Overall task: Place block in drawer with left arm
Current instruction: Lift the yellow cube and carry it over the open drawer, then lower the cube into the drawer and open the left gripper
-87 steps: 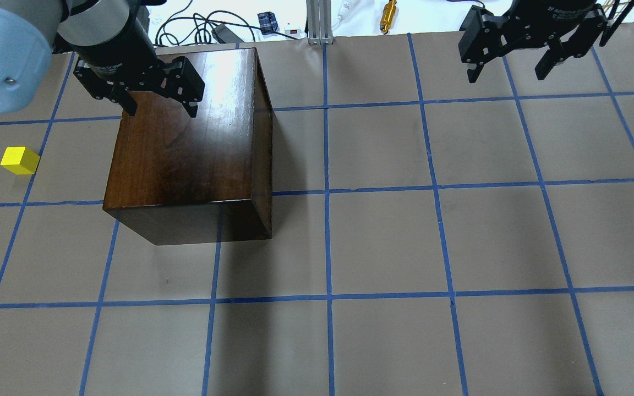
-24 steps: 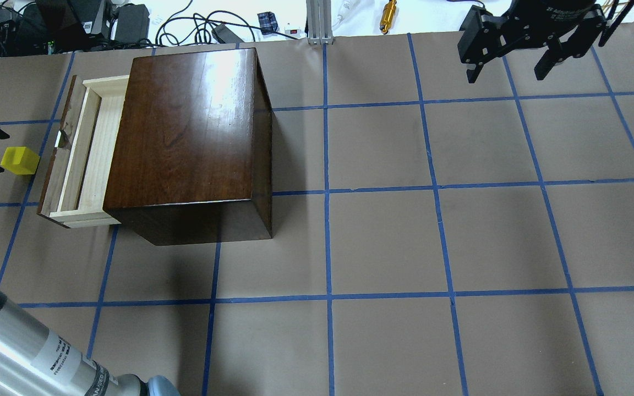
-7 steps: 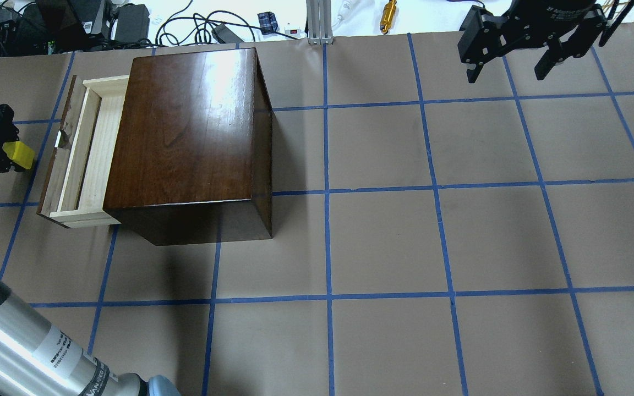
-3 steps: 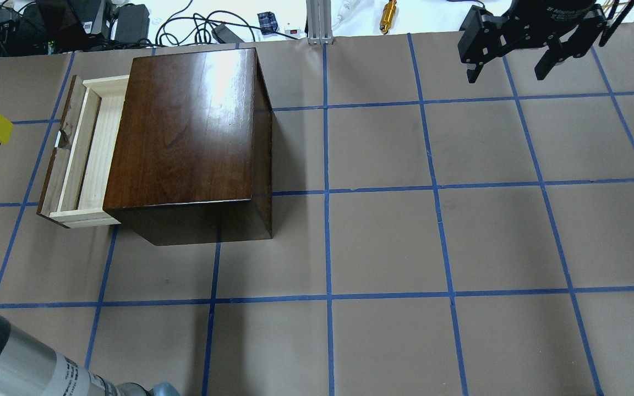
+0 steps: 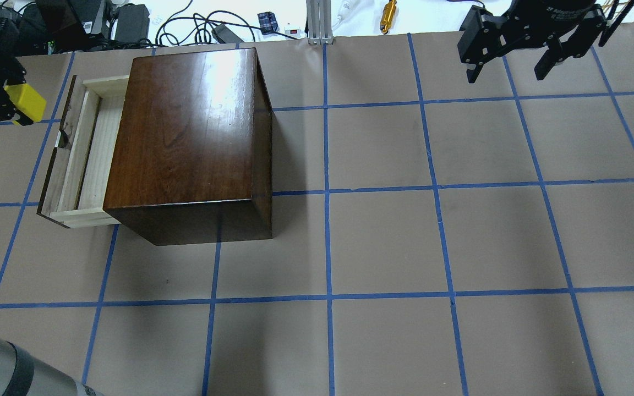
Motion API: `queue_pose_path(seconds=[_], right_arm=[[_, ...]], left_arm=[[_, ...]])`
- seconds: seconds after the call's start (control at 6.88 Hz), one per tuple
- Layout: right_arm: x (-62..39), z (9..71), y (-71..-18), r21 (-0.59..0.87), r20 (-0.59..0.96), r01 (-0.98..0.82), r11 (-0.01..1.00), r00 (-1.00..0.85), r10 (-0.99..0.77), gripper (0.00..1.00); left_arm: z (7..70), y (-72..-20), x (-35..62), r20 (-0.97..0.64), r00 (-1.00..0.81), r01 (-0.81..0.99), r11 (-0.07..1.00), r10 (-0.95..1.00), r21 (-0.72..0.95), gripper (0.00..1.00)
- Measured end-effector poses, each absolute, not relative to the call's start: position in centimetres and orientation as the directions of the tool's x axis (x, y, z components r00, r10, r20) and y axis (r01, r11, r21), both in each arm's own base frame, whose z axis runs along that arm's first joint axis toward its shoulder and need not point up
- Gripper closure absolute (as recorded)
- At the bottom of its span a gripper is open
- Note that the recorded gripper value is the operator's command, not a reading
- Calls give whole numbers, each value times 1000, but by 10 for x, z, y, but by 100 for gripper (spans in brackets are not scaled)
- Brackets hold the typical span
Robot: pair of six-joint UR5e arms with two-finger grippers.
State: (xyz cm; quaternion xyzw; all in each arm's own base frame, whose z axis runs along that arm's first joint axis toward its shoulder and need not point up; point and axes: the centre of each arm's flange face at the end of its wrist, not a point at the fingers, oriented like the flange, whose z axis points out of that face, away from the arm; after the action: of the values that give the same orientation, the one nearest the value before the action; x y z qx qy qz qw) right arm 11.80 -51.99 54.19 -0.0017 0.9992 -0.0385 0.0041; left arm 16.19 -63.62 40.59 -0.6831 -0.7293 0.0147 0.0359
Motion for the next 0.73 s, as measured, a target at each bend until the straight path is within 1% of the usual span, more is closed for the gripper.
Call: queue_pose_path(seconds=[0.29, 0.73], right_arm=[[118, 542, -520, -77, -8, -2, 997, -1000, -3, 0], [118, 542, -520, -76, -7, -4, 997, -1000, -4, 0]], left_arm=[[389, -631, 111, 62, -67, 994, 71, 996, -81, 100], [342, -620, 94, 52, -34, 996, 38, 998, -77, 100]])
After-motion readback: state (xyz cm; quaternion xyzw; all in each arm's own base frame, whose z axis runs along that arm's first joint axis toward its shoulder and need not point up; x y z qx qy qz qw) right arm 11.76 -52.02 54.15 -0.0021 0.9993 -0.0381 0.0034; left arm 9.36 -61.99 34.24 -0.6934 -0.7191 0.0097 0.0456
